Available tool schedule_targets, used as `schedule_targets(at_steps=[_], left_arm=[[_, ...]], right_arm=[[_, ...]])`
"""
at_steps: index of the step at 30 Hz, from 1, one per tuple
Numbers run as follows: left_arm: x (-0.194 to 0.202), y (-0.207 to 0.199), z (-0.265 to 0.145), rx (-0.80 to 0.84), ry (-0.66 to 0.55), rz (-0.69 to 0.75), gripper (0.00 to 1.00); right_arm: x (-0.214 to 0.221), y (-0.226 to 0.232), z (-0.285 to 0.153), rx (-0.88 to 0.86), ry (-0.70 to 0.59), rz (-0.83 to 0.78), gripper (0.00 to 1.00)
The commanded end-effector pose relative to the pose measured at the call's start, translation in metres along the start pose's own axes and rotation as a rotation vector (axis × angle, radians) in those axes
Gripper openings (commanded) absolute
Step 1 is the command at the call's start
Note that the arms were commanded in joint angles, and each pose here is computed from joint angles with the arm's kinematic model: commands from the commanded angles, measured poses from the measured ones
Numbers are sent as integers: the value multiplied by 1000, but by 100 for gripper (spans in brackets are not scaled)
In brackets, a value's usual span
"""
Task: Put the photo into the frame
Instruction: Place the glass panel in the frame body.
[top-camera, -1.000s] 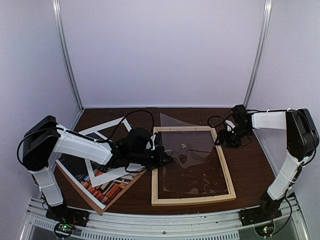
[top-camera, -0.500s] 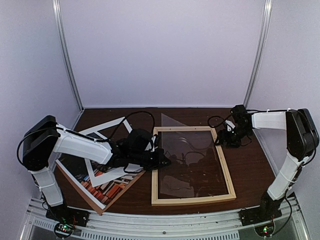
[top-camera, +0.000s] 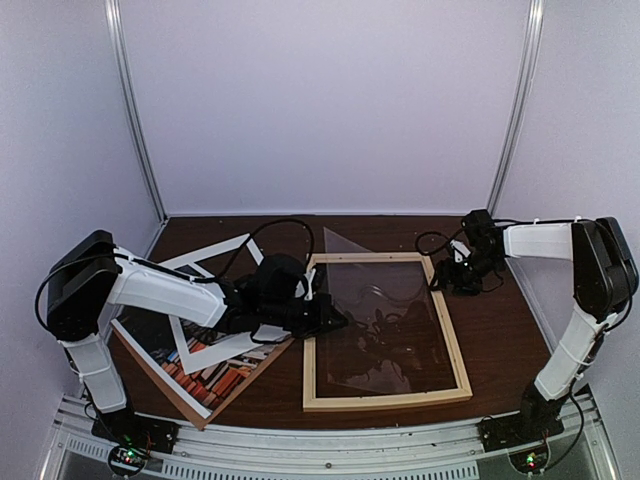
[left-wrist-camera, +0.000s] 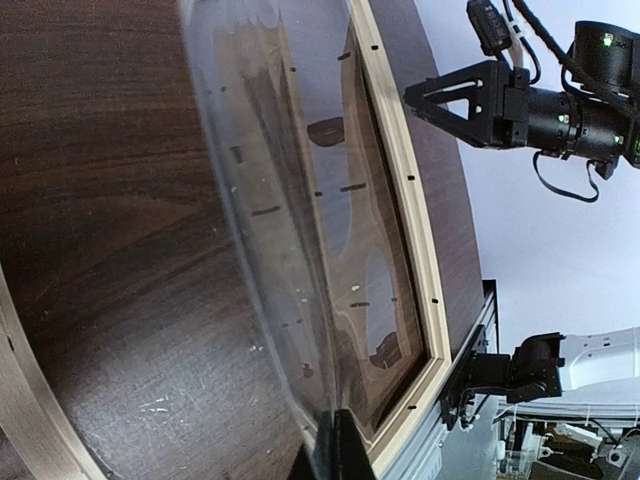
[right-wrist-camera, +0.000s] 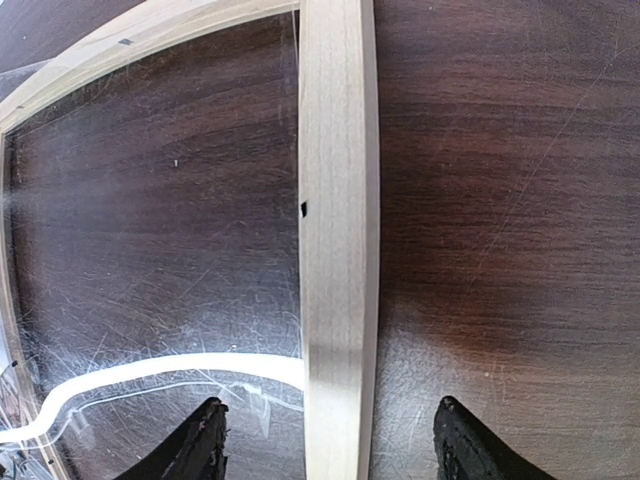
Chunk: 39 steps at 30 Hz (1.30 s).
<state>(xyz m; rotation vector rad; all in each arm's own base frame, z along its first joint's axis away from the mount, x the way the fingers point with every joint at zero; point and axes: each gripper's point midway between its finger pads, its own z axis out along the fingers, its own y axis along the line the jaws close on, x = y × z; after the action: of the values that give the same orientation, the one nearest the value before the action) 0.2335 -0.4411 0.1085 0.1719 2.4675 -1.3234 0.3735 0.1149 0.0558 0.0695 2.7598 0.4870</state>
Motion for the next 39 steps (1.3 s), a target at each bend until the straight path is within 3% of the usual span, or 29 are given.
schedule_targets(at_steps=[1, 3, 9, 14, 27, 39], left_arm=[[-10, -29, 0, 98, -23, 53, 0], [-9, -27, 1, 89, -21, 54, 2], [-9, -24, -1, 44, -5, 82, 30], [-15, -18, -4, 5, 4, 92, 42], [-31, 8, 6, -6, 29, -5, 57], [-52, 33, 8, -21, 12, -97, 57]], right_arm=[[-8, 0, -13, 17, -39, -16, 70], [-6, -1, -11, 16, -34, -15, 70], [-4, 0, -9, 9, -31, -10, 70], [-4, 0, -8, 7, -29, -9, 70], [-2, -1, -7, 5, -23, -10, 70], [0, -1, -2, -1, -14, -7, 69]])
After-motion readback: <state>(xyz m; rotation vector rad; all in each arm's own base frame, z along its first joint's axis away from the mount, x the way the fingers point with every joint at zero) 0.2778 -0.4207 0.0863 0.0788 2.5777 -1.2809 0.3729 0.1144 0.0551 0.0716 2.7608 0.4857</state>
